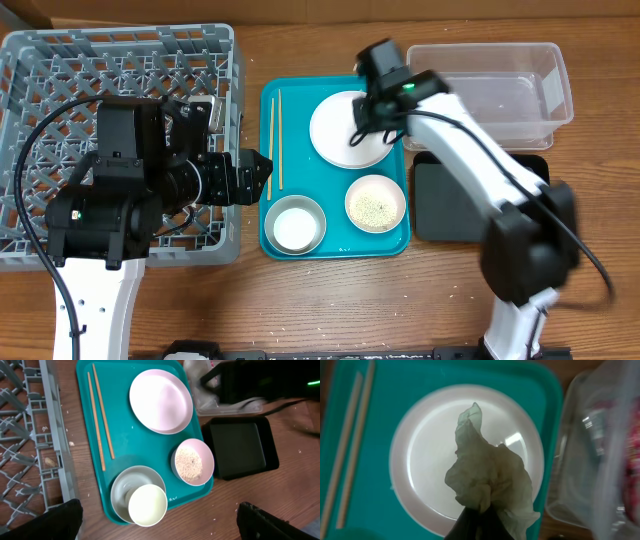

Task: Sort waste into correct bins and load items into the dishwasher
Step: 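Carry the tissue right and drop it into the clear bin, then grasp the pink bowl of rice with the right gripper and lift, then tip the pink bowl over the black tray to empty the rice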

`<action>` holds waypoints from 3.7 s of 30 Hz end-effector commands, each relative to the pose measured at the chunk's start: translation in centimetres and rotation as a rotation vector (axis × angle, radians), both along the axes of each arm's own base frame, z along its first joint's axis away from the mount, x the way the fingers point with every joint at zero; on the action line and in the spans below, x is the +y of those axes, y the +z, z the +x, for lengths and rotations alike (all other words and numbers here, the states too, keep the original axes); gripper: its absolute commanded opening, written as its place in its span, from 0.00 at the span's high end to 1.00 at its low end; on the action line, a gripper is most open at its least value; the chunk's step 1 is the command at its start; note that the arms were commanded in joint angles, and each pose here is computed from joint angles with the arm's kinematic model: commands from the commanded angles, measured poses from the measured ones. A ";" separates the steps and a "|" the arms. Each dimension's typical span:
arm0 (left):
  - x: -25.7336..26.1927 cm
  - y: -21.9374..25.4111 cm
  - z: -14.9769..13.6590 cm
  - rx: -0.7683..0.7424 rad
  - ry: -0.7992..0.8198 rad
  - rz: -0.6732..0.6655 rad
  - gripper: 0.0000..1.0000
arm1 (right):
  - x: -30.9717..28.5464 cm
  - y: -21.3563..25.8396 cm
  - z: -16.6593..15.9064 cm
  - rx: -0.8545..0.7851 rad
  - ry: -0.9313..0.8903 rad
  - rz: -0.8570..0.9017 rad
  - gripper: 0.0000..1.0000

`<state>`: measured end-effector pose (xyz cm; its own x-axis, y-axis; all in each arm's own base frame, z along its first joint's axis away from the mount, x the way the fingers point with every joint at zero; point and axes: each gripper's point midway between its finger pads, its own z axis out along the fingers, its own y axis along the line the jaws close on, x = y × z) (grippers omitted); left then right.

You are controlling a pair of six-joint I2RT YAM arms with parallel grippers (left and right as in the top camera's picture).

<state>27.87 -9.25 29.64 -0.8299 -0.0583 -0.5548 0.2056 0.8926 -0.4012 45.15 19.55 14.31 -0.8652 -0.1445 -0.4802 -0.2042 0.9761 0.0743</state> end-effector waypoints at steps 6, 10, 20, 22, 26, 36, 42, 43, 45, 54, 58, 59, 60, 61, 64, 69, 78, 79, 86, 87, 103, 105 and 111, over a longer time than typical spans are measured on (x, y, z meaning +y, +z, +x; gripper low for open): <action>0.2 0.7 0.3 -0.029 -0.007 0.012 0.00 | -8.8 4.0 3.1 -0.108 -0.199 0.032 0.94; 0.1 0.7 0.3 -0.029 -0.008 0.012 0.00 | -9.4 2.2 2.9 -0.036 -0.150 0.094 0.53; 0.1 0.7 0.3 -0.029 -0.008 0.012 0.00 | -4.1 14.6 -5.0 -0.074 0.042 0.337 0.30; 0.2 0.7 0.3 -0.029 -0.007 0.012 0.00 | -2.3 16.0 -8.1 -0.048 0.105 0.362 0.30; 0.2 0.7 0.3 -0.029 -0.007 0.012 0.00 | 0.5 14.4 -12.8 0.105 0.132 0.352 0.33; 0.1 0.7 0.3 -0.029 -0.008 0.012 0.00 | 2.3 1.1 -14.5 0.208 -0.074 0.069 0.38; 0.1 0.7 0.3 -0.029 -0.008 0.012 0.00 | 3.5 -5.5 -15.3 0.245 -0.068 0.099 0.47; 0.1 0.7 0.3 -0.029 -0.008 0.012 0.00 | 3.7 -6.4 -15.5 0.261 -0.064 0.107 0.48; 0.2 0.7 0.3 -0.029 -0.007 0.012 0.00 | 4.0 -7.8 -15.7 0.285 -0.057 0.113 0.48; 0.2 0.7 0.3 -0.029 -0.007 0.012 0.00 | 5.3 -12.2 -16.8 0.370 -0.026 0.082 0.64; 0.1 0.7 0.3 -0.029 -0.008 0.012 0.00 | 4.4 -12.6 -16.2 0.339 -0.049 0.034 0.84; 0.2 0.7 0.3 -0.029 -0.007 0.012 0.00 | 4.2 -12.5 -15.9 0.329 -0.056 0.025 0.89; 0.2 0.7 0.3 -0.029 -0.007 0.012 0.00 | 4.2 -12.1 -15.7 0.328 -0.060 0.027 0.96; 0.1 0.7 0.3 -0.029 -0.008 0.012 0.00 | 4.3 -11.6 -15.6 0.336 -0.061 0.036 0.96; 0.1 0.7 0.3 -0.029 -0.008 0.012 0.00 | 4.9 -8.4 -15.0 0.337 -0.058 0.080 0.96; 0.1 0.7 0.3 -0.029 -0.008 0.012 0.00 | 6.5 -1.4 -14.6 0.290 -0.011 0.260 0.96; 0.1 0.7 0.3 -0.030 -0.008 0.012 0.00 | 1.8 4.5 -13.9 0.320 -0.112 0.501 0.96; 0.2 0.7 0.4 -0.029 -0.007 0.012 0.00 | -0.1 3.9 -13.6 0.350 -0.168 0.508 0.96; 0.1 0.7 0.4 -0.029 -0.008 0.012 0.00 | -4.8 1.5 -13.3 0.421 -0.159 0.704 0.96; 0.1 0.7 0.3 -0.029 -0.008 0.012 0.00 | -4.9 1.7 -13.3 0.413 -0.119 0.762 0.96; 0.1 0.7 0.3 -0.029 -0.008 0.012 0.00 | -13.3 2.4 -15.0 0.156 -0.043 1.322 0.96; 0.1 0.7 0.4 -0.029 -0.008 0.012 0.00 | -14.1 2.1 -15.2 0.114 -0.046 1.341 0.96; 0.1 0.7 0.4 -0.029 -0.008 0.012 0.00 | -15.1 1.1 -15.8 0.081 -0.077 1.372 0.96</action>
<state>27.88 -9.25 29.64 -0.8300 -0.0579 -0.5547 0.2055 0.8928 -0.4008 29.75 4.61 14.46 -0.8884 0.4403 -0.1296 -0.0521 0.1840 0.9816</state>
